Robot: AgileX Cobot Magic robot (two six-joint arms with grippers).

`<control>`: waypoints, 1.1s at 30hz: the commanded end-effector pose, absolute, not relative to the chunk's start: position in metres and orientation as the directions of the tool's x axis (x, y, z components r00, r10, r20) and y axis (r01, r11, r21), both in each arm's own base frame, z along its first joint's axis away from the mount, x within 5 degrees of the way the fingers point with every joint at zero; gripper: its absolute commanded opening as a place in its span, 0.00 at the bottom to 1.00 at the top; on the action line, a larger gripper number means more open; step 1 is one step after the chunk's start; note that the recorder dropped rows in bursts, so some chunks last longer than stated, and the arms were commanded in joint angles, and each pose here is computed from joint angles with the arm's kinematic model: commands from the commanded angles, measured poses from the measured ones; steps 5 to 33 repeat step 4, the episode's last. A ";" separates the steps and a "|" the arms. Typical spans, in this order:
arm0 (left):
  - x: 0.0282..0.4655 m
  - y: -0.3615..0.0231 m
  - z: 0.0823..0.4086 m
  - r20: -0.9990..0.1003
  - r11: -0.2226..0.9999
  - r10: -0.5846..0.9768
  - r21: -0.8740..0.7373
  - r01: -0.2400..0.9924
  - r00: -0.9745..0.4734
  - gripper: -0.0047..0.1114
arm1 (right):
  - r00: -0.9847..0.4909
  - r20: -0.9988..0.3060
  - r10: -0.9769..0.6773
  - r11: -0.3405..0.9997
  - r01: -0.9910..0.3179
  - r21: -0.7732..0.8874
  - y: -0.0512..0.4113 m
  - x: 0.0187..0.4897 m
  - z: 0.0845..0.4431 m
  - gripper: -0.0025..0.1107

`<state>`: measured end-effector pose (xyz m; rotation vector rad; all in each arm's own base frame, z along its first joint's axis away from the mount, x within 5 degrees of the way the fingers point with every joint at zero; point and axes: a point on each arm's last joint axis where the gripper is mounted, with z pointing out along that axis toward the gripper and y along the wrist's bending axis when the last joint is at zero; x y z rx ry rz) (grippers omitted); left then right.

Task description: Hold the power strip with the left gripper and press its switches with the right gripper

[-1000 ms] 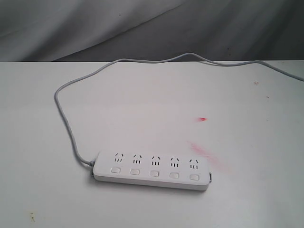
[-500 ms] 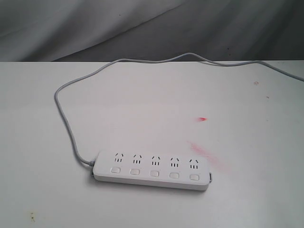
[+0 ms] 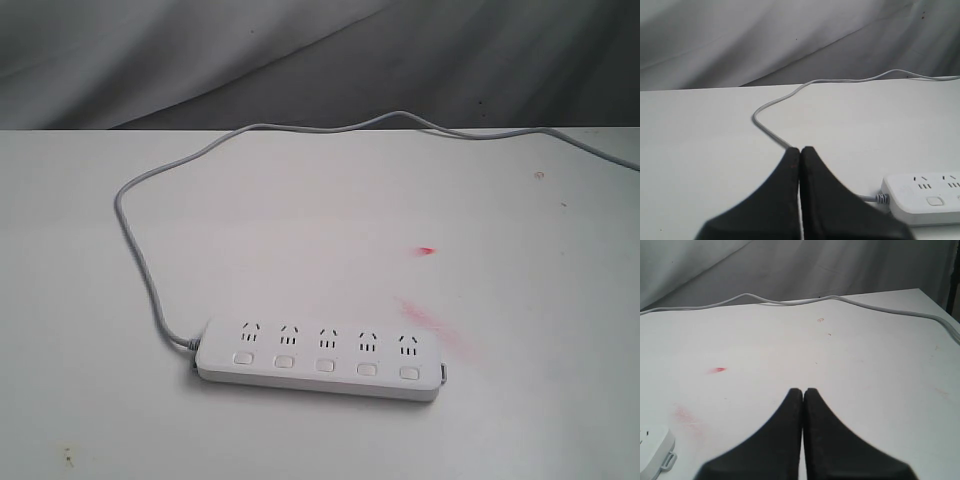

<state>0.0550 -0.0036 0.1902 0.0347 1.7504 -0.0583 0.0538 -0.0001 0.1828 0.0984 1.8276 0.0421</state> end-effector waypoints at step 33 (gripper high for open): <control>0.055 -0.004 0.189 -0.983 0.998 -0.018 -0.030 0.062 -0.182 0.04 | -0.250 -0.965 0.077 0.997 0.047 0.067 0.000 0.054 0.182 0.02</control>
